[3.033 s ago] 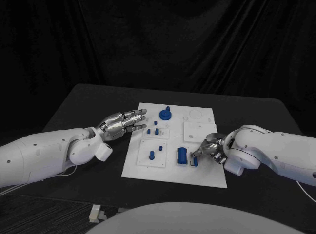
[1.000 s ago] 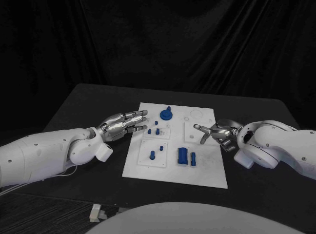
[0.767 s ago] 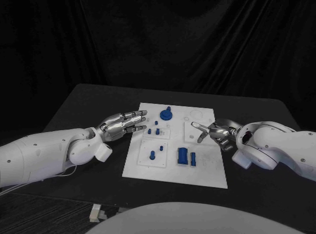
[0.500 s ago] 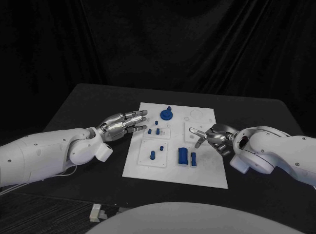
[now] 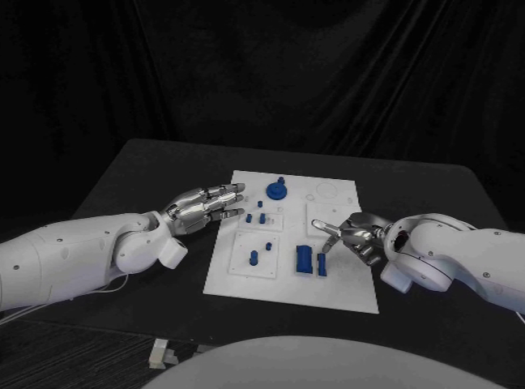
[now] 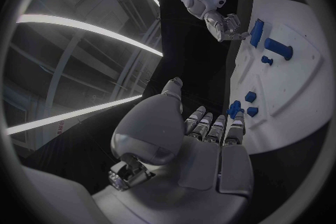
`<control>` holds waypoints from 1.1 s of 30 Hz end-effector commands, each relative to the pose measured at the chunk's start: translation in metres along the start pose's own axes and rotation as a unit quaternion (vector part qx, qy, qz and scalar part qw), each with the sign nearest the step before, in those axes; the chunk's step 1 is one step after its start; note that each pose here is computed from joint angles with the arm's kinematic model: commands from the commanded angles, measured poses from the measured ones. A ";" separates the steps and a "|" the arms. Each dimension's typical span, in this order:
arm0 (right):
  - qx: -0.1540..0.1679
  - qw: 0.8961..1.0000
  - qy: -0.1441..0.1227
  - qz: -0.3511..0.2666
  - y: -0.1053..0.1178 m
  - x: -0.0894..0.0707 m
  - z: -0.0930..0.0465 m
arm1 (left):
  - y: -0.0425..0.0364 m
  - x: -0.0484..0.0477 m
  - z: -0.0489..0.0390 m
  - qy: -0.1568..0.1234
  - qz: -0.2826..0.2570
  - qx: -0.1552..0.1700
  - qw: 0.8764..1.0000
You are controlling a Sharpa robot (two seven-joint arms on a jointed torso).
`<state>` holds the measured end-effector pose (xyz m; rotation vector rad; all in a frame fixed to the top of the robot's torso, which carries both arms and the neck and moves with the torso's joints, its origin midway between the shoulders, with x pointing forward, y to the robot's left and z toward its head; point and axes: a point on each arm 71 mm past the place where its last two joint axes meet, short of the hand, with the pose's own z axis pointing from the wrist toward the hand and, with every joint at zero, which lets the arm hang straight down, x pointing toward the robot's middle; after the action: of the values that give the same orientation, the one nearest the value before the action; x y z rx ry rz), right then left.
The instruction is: Assemble the parts on the task board
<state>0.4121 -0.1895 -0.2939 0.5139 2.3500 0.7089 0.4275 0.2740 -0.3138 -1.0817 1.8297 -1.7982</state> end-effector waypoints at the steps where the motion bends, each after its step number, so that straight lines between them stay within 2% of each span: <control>1: 0.014 1.000 0.011 -0.006 -0.003 0.004 0.001 | -0.0006 0.0016 0.0008 0.004 -0.006 0.008 1.000; 10: 0.022 0.999 0.025 -0.014 -0.004 0.009 0.002 | -0.0002 0.0016 0.0008 0.005 -0.007 0.008 1.000; 21: 0.028 0.999 0.016 -0.030 -0.005 0.009 0.001 | 0.0014 0.0019 0.0005 0.005 -0.008 0.007 1.000; 33: 0.020 0.998 0.002 -0.055 -0.004 0.008 0.000 | 0.0028 0.0017 0.0002 0.005 -0.009 0.006 1.000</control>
<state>0.4068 -0.1865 -0.2978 0.4310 2.3726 0.6529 0.4262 0.2741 -0.3170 -1.0885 1.8347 -1.7966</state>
